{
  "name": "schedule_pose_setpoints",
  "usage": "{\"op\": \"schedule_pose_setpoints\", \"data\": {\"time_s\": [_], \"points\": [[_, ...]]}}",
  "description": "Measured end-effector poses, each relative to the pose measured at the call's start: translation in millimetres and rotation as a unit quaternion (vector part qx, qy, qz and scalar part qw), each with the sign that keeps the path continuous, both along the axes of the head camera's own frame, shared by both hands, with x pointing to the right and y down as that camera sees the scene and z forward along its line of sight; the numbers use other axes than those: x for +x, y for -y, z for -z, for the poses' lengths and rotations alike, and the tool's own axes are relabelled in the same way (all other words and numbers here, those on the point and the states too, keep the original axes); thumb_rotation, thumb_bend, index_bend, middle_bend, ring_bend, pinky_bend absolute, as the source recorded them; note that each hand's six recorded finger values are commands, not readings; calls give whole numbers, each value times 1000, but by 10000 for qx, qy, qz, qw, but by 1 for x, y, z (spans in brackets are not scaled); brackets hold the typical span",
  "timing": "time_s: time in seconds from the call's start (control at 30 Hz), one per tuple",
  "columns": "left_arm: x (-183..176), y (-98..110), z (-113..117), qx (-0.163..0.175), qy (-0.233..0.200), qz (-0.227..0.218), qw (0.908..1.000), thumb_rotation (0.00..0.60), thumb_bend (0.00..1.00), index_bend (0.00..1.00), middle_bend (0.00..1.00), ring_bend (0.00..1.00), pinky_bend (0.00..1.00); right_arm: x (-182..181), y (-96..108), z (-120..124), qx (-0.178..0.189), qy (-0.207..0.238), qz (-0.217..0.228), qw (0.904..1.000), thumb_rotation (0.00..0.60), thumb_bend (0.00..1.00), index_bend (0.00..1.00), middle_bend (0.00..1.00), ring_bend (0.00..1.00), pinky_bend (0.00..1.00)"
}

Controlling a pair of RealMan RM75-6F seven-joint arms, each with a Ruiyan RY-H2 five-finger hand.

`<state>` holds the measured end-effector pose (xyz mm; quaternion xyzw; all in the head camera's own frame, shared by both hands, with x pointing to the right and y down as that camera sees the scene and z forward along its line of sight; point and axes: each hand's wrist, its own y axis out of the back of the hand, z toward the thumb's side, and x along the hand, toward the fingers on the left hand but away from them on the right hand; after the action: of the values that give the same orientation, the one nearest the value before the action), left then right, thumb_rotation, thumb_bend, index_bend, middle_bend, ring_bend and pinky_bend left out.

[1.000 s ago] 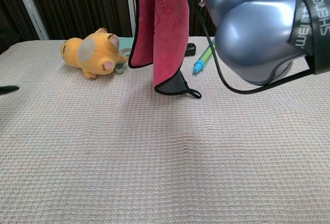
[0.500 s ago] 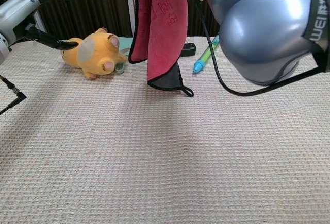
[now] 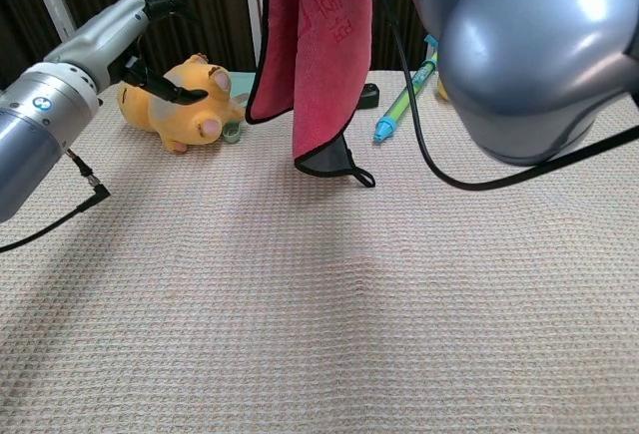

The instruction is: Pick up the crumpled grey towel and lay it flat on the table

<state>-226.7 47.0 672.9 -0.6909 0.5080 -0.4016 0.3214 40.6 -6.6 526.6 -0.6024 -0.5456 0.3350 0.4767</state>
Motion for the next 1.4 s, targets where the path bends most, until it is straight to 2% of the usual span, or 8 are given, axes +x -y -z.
{"op": "schedule_pose_setpoints", "data": {"time_s": [0.3, 0.87, 1.17, 1.4], "points": [[19, -11, -15, -250, -91, -114, 9996, 600, 147, 207, 39, 0, 23, 0, -2, -4, -57, -49, -7, 10000, 600, 512, 628, 287, 96, 115], [45, -13, -37, -291, 171, -387, 9987, 600, 147, 240, 40, 0, 23, 0, -5, -8, -133, 21, 68, 9999, 600, 511, 628, 287, 96, 115], [63, -16, -43, -288, 28, -431, 9987, 600, 152, 265, 40, 0, 24, 1, -6, -8, -190, 63, 69, 9998, 600, 511, 628, 287, 96, 116], [73, -15, -40, -148, -164, -432, 9988, 600, 296, 349, 44, 0, 24, 3, -8, -6, -222, 83, 64, 9997, 600, 511, 628, 287, 96, 119]]}}
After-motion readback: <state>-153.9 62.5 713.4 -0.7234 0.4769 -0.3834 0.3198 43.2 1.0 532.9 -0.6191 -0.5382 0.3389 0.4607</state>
